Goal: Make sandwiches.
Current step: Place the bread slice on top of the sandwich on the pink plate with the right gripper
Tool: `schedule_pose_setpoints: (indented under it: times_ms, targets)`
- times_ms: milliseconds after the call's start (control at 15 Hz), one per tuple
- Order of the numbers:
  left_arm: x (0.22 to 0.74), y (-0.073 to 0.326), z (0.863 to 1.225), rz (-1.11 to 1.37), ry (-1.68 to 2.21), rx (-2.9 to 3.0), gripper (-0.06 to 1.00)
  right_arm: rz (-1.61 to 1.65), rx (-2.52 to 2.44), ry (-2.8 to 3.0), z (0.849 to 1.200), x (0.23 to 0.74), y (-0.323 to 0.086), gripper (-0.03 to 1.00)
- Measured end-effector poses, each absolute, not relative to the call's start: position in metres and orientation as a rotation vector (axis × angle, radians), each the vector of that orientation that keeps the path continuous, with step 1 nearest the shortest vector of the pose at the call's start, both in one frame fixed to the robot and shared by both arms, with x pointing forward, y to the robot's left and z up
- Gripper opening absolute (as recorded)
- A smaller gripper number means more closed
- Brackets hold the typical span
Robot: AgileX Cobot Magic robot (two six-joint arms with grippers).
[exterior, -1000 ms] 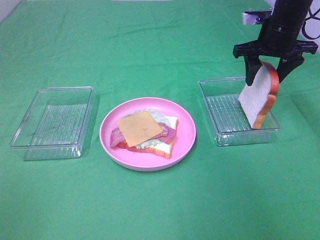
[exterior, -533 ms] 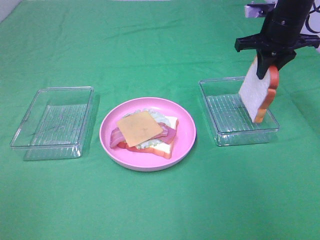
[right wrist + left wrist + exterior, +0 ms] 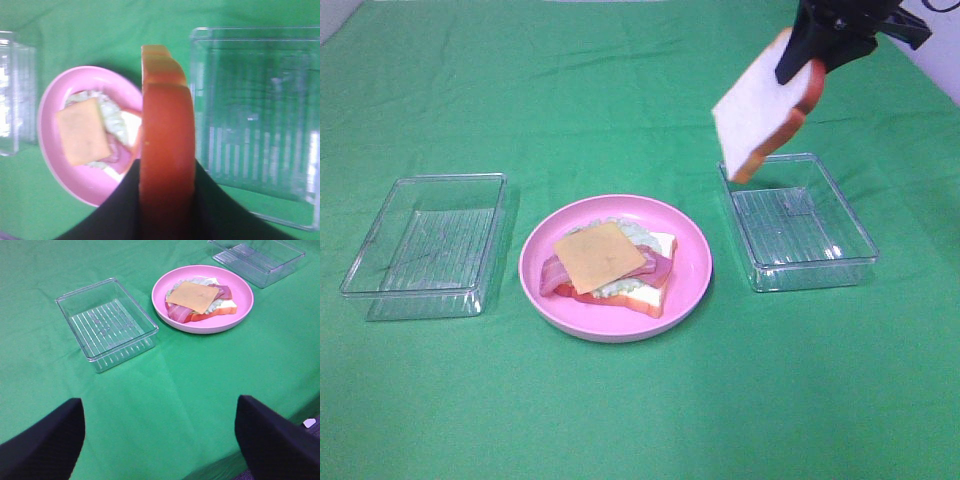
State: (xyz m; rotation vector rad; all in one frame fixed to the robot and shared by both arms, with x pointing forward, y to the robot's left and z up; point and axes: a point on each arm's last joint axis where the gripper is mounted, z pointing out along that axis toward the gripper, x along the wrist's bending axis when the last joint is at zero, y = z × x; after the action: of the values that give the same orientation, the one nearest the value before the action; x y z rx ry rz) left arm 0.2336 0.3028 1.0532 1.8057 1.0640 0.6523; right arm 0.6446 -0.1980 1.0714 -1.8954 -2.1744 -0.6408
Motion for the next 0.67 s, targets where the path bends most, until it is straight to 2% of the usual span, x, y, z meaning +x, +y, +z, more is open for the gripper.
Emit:
schedule_pose_setpoints:
  times_ms: [267, 467, 600, 667]
  targets:
    - [0.234, 0.303, 1.053, 0.652, 1.064, 1.806, 0.78, -0.621, -1.721, -2.091, 1.04, 0.622, -0.148, 0.2]
    - [0.234, 0.303, 1.053, 0.652, 1.064, 1.806, 0.78, -0.726, -1.667, -1.995, 1.014, 0.606, -0.107, 0.2]
    - [0.234, 0.303, 1.053, 0.652, 1.064, 1.806, 0.78, -0.794, -1.672, -1.894, 1.003, 0.601, -0.095, 0.2]
    - [0.234, 0.303, 1.053, 0.652, 1.064, 1.806, 0.78, -0.877, -1.694, -1.762, 0.986, 0.596, -0.092, 0.2]
